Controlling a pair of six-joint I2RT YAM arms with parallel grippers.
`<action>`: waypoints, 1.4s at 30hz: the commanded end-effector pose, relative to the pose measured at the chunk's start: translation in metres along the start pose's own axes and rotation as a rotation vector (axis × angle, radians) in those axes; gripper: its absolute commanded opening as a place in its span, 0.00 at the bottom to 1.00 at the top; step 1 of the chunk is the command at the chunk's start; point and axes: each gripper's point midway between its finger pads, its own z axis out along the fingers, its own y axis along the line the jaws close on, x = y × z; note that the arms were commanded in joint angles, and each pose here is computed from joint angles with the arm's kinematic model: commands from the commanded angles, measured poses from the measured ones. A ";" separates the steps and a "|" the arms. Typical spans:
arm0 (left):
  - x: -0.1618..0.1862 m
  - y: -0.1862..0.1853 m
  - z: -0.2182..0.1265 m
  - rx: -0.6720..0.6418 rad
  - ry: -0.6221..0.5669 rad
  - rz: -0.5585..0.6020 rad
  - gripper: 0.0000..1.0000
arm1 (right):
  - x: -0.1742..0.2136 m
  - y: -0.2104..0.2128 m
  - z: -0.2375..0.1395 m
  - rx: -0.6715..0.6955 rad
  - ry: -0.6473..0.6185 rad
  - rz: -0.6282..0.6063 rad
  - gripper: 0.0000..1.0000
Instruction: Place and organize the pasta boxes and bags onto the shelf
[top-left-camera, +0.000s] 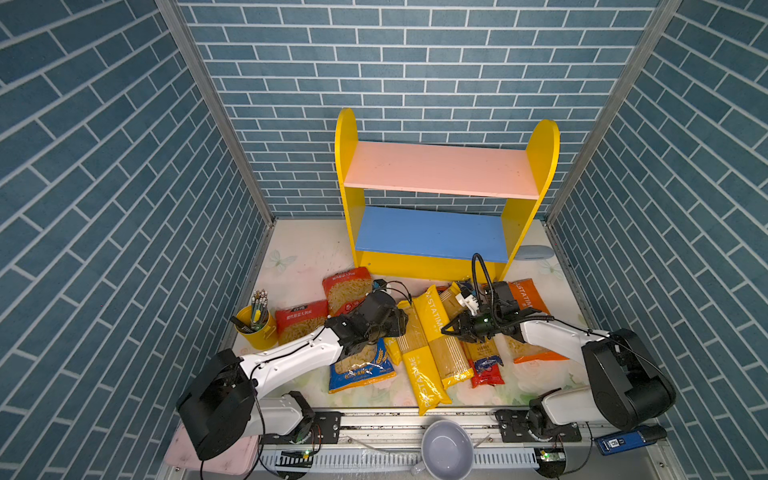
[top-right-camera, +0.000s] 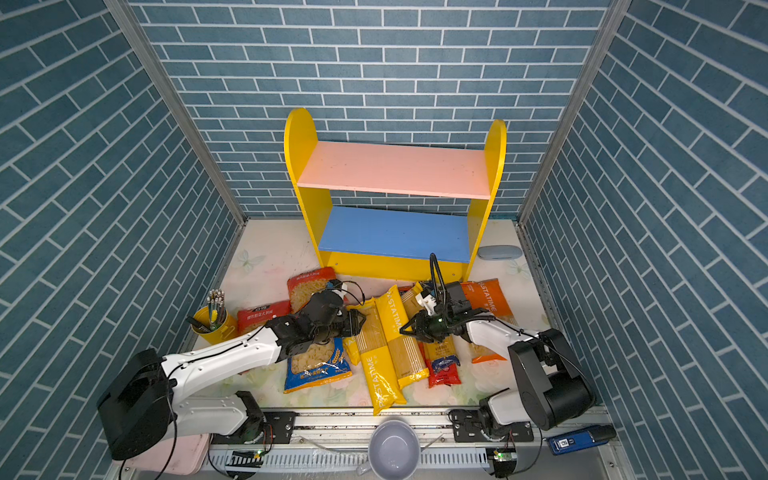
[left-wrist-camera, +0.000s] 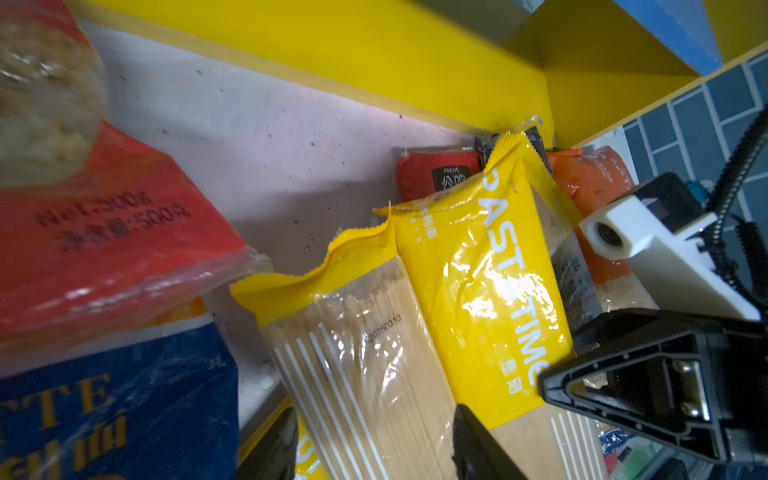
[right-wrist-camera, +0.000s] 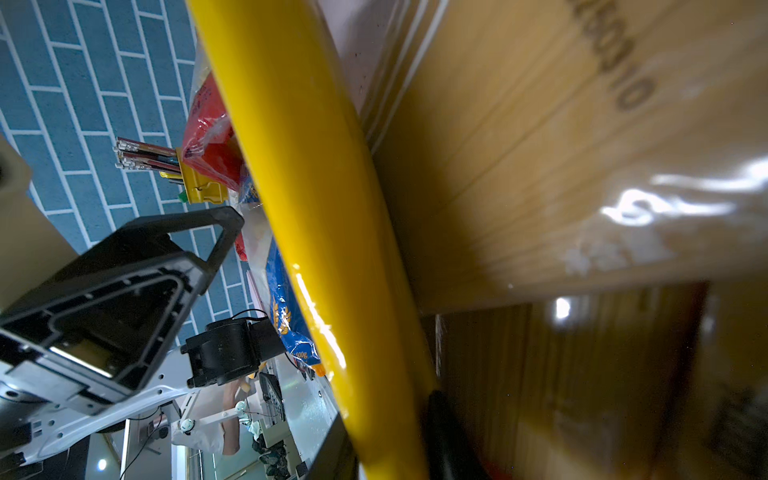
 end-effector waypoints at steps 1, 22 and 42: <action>-0.019 -0.010 -0.016 0.047 -0.025 0.018 0.62 | -0.006 0.029 -0.010 -0.099 -0.032 -0.047 0.24; -0.084 -0.057 -0.075 0.357 -0.176 -0.094 0.85 | -0.048 0.119 -0.068 -0.310 -0.297 0.004 0.09; -0.184 -0.027 -0.189 0.186 -0.327 -0.045 0.82 | -0.072 0.323 -0.137 -0.476 -0.442 -0.224 0.00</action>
